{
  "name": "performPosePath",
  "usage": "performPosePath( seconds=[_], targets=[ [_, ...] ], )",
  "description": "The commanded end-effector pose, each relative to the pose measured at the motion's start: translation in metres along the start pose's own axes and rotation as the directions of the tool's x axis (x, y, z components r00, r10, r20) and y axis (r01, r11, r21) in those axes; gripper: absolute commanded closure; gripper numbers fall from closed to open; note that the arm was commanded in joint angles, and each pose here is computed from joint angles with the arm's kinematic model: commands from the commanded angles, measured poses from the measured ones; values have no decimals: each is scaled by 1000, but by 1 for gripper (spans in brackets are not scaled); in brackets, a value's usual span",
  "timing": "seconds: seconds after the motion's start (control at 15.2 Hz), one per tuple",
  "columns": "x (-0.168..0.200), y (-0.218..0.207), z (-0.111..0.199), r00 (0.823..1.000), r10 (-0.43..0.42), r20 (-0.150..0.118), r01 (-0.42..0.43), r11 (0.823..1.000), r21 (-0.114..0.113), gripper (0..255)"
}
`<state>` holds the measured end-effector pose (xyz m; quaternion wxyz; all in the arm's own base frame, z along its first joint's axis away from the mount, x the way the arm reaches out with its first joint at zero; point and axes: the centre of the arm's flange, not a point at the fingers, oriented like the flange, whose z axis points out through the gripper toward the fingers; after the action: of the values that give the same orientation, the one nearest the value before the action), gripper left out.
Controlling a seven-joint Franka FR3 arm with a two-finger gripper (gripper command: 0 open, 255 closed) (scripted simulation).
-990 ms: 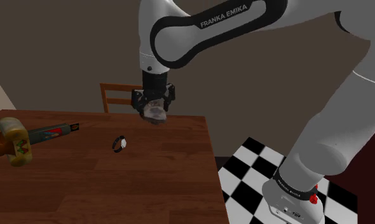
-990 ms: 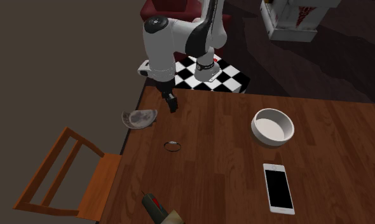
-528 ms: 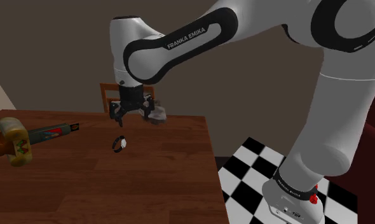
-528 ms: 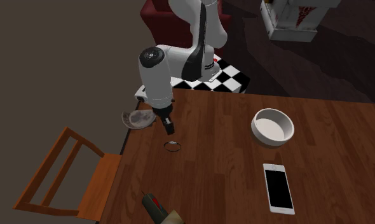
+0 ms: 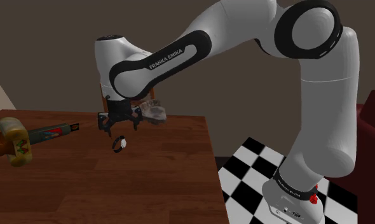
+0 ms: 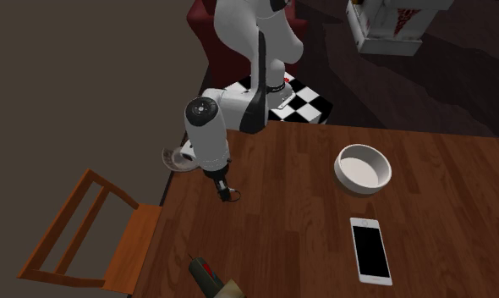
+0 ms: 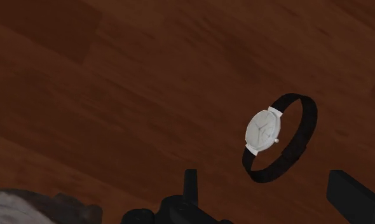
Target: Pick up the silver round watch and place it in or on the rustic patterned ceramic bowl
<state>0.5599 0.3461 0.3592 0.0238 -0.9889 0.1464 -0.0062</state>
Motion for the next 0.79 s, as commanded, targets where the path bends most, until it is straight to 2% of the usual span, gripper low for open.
performPosePath(
  seconds=[0.0,0.13,0.66,0.73],
  targets=[
    [0,0,11,1000,0,0,0,1000,0,0],
    [0,0,19,1000,0,0,0,1000,0,0],
    [0,0,19,1000,0,0,0,1000,0,0],
    [0,0,19,1000,0,0,0,1000,0,255]
  ],
)
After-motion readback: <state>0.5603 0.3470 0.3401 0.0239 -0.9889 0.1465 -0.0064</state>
